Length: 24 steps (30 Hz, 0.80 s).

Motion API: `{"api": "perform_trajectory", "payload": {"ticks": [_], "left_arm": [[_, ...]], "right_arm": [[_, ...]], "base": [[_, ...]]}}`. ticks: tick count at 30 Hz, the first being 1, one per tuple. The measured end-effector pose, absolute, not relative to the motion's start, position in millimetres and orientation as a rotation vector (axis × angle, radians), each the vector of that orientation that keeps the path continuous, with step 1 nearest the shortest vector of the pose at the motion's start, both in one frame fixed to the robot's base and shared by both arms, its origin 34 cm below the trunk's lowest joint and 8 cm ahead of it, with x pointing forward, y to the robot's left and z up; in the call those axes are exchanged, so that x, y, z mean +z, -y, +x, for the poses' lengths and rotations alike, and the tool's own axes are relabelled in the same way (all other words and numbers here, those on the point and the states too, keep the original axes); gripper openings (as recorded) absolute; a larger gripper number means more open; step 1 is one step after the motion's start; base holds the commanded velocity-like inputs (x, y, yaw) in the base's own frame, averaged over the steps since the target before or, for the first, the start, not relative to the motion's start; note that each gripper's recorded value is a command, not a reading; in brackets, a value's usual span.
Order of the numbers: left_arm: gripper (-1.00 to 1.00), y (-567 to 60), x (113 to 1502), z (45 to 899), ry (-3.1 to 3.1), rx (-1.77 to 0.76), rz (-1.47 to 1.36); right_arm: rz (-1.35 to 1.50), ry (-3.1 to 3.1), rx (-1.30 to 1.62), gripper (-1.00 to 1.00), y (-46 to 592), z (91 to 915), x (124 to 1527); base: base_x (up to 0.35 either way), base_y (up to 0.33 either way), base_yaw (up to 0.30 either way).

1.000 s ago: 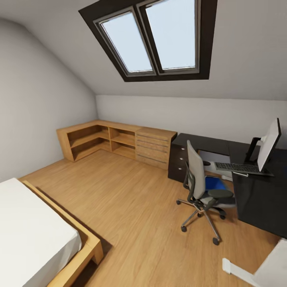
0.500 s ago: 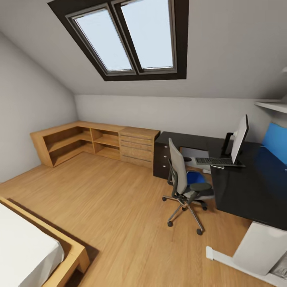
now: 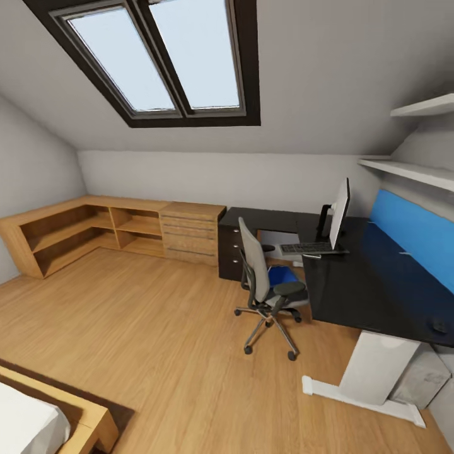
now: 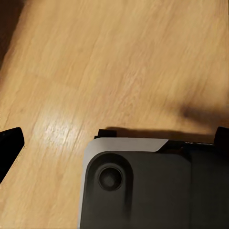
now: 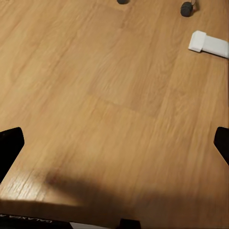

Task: In the bedroom, organize the workspace by keeping the computer under the desk, ensuring the monitor is on the desk, placing the keyboard on the desk next to the monitor, placing the mouse on the desk next to the keyboard, moving the folder from the swivel chair onto the desk next to the mouse, stacking the notebook on top of the folder with the pen on top of the notebook, and positioning the swivel chair next to the desk.

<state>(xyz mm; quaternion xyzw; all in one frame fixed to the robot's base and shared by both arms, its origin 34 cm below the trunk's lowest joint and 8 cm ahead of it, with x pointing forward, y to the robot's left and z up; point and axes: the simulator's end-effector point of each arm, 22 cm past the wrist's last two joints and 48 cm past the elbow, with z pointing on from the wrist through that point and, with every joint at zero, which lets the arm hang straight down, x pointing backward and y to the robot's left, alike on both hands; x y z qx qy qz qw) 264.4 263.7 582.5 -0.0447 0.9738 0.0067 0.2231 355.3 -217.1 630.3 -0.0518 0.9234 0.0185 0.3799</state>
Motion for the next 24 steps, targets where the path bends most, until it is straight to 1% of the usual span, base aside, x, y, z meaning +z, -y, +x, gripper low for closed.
{"api": "perform_trajectory", "payload": {"ticks": [7, 10, 24], "left_arm": [[1.0, -264.0, 582.6, 264.4, -2.689, 0.019, -0.124], [1.0, -264.1, 582.6, 264.3, -2.689, 0.019, -0.123], [1.0, -264.1, 582.5, 264.3, -2.689, 0.019, -0.123]], "right_arm": [[-0.133, -2.358, 0.047, 1.0, 217.0, 355.2, 630.3], [-0.134, -2.358, 0.047, 1.0, 217.0, 355.2, 630.4], [-0.134, -2.358, 0.047, 1.0, 217.0, 355.3, 630.4]], "base": [[0.007, 0.295, -0.3], [0.026, 0.165, -0.3], [0.004, 0.026, -0.3]]}}
